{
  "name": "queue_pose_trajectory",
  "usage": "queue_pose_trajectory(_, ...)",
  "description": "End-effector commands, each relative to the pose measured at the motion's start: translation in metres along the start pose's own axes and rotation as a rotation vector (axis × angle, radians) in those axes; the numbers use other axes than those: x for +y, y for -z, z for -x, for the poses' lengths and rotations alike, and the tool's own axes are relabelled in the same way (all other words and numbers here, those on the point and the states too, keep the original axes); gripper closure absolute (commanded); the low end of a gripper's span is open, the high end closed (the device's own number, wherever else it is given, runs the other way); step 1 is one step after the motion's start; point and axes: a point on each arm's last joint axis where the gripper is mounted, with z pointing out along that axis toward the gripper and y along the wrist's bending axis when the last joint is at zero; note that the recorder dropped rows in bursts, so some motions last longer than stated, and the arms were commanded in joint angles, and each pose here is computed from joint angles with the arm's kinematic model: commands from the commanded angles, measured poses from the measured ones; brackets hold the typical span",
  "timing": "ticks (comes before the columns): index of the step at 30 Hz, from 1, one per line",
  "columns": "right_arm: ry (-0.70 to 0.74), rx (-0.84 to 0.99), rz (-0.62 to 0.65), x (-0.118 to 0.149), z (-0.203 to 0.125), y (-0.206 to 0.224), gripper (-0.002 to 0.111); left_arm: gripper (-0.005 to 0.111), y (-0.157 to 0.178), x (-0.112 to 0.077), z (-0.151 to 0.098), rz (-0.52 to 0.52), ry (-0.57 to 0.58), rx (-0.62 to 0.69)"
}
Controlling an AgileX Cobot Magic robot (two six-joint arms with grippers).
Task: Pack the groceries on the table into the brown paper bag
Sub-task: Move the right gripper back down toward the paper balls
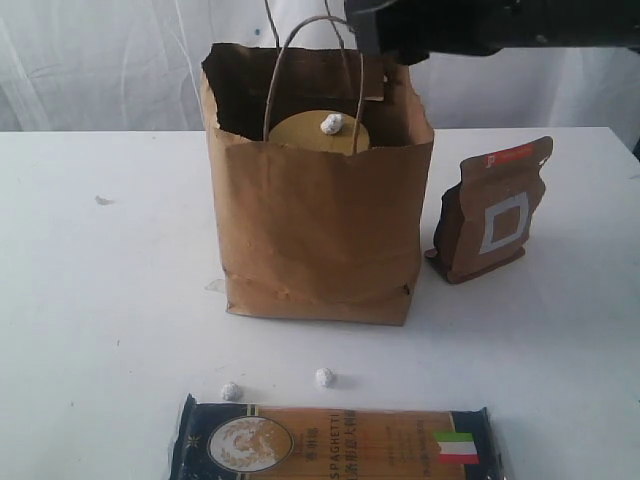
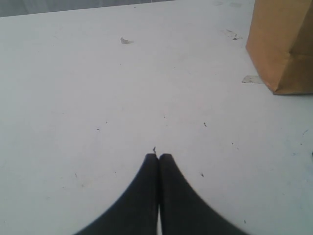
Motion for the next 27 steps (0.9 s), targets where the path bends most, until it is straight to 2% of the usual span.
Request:
queue_pose_trajectory(1,0.041,0.027,-0.030,-0.001,-0.007,0.018,0.053,0.107,0.000,0.000,-0.001,0.002,0.000,0.000)
queue_pose_trajectory(10,0.040,0.179,0.001,0.007,-0.027,0.054,0.053,0.107,0.000,0.000,-0.001,0.002,0.000,0.000)
queue_pose_trajectory(20,0.035,0.178,0.036,0.018,-0.023,0.107,0.053,0.107,0.000,0.000,-0.001,0.002,0.000,0.000)
queue_pose_trajectory(27,-0.033,0.335,0.124,0.029,-0.055,0.120,0.053,0.107,0.000,0.000,-0.001,0.002,0.000,0.000)
